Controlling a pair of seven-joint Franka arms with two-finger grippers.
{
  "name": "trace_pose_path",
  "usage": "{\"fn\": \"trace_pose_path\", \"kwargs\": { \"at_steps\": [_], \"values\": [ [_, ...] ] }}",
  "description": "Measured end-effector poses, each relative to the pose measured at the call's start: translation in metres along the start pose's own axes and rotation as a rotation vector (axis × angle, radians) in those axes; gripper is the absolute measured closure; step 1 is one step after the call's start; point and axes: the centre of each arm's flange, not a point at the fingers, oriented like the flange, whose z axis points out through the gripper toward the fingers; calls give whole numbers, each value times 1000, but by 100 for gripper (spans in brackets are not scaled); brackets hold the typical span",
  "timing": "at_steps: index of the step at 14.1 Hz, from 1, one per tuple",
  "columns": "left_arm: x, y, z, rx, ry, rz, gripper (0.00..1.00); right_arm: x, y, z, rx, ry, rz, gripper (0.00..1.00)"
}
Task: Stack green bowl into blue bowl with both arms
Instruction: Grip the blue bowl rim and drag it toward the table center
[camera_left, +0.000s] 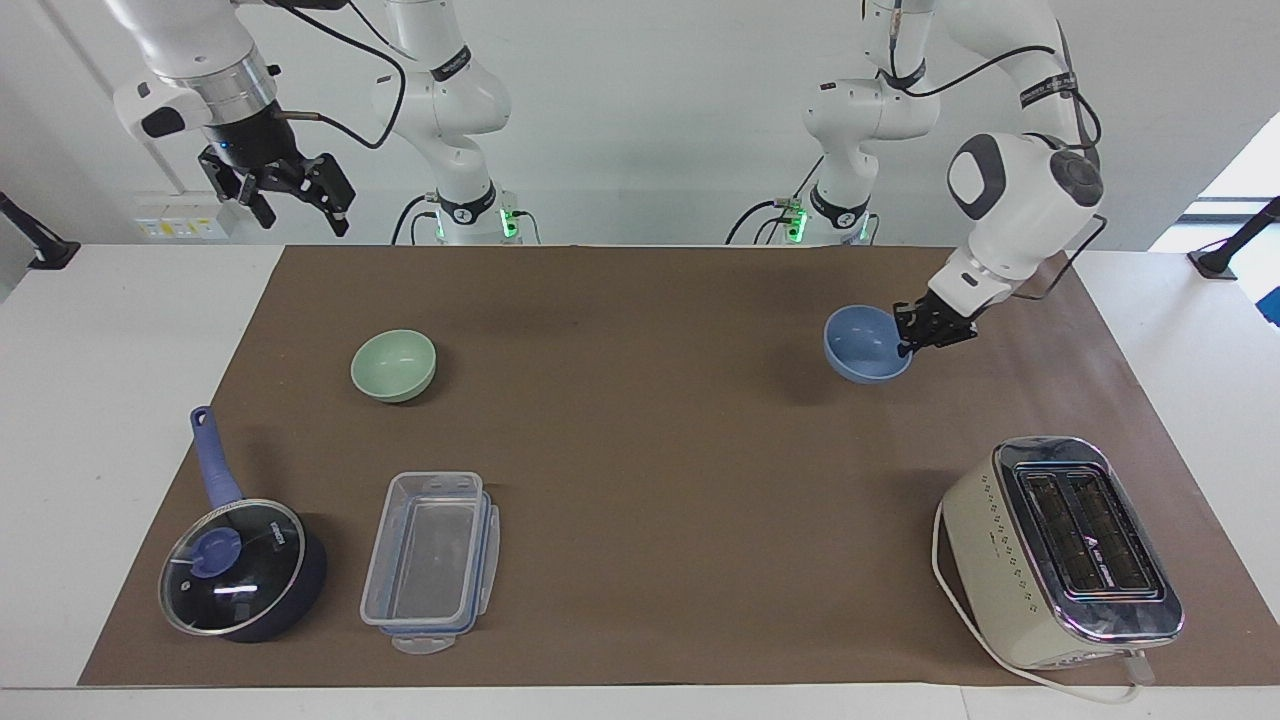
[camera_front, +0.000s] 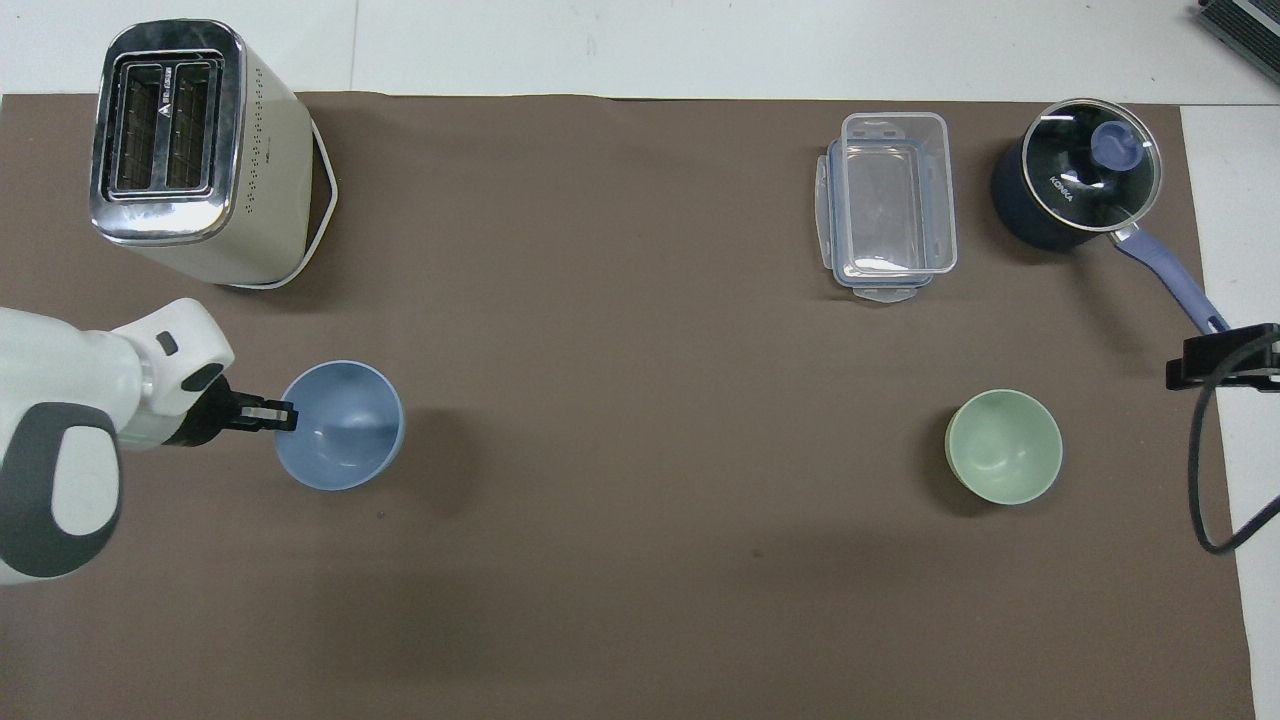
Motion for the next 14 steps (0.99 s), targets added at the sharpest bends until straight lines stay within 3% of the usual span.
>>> {"fn": "trace_pose_path", "kwargs": {
  "at_steps": [4,8,14],
  "values": [
    [-1,122,25,4,39,-31,96,0,0,0,0,0,0,0],
    [-21,237,76,-18,85,-68,96,0,0,0,0,0,0,0],
    [-23,309,110,-16,105,-67,96,0,0,0,0,0,0,0]
  ]
}}
